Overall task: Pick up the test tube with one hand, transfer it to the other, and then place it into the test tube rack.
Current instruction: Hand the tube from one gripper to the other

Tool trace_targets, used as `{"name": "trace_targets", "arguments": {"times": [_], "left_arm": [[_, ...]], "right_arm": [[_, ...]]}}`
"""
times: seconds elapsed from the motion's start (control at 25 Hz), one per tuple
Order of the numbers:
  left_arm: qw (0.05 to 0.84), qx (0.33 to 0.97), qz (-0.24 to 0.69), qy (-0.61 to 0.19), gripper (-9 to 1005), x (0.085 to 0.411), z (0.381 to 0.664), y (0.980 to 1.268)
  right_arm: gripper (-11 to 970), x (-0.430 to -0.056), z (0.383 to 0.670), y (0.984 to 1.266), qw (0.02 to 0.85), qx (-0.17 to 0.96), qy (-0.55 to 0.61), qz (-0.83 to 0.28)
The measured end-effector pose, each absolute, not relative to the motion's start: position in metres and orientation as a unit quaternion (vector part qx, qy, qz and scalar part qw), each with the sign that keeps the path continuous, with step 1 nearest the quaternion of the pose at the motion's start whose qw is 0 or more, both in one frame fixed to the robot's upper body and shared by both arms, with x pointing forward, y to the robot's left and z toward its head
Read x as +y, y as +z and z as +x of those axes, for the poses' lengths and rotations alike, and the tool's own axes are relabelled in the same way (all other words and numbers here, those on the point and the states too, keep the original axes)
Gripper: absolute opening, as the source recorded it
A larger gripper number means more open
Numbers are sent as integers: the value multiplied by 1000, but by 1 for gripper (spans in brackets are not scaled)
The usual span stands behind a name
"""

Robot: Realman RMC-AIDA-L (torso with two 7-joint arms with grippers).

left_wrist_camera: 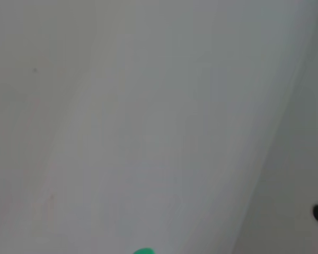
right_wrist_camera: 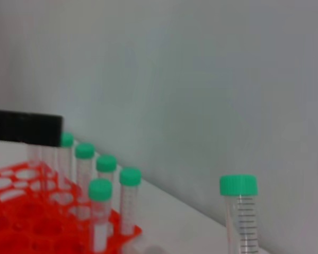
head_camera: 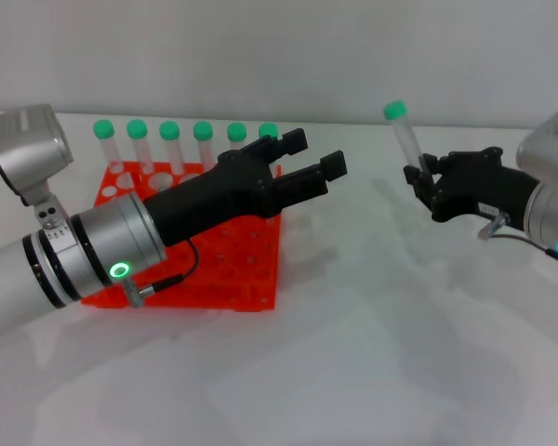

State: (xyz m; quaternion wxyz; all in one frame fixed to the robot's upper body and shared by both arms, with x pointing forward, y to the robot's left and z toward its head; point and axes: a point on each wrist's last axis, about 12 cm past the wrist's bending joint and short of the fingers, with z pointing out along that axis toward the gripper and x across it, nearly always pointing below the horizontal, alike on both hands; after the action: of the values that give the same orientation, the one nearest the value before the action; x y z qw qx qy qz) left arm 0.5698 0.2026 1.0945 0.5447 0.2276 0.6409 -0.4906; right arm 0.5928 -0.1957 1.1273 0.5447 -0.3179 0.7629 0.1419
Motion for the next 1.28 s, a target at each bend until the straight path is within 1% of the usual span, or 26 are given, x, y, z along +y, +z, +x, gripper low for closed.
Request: {"name": "trace_targets", "arguments": {"times": [0.36, 0.56, 0.76, 0.92, 1.28], "left_arm": [[543, 645, 211, -494, 831, 208, 571, 1096], [545, 645, 213, -491, 829, 211, 575, 1099], [549, 646, 216, -485, 827, 212, 578, 1101], [556, 642, 221, -479, 826, 213, 581, 1106], [549, 649, 229, -475, 823, 203, 587, 1107]], "right_arm": [[194, -201, 583, 1127, 571, 738, 182, -310], [194, -199, 582, 1132, 575, 728, 202, -314], [194, -197, 580, 1140, 578, 707, 254, -318], [195, -197, 580, 1137, 570, 700, 288, -318], [195, -196, 579, 1131, 567, 690, 309, -327]]}}
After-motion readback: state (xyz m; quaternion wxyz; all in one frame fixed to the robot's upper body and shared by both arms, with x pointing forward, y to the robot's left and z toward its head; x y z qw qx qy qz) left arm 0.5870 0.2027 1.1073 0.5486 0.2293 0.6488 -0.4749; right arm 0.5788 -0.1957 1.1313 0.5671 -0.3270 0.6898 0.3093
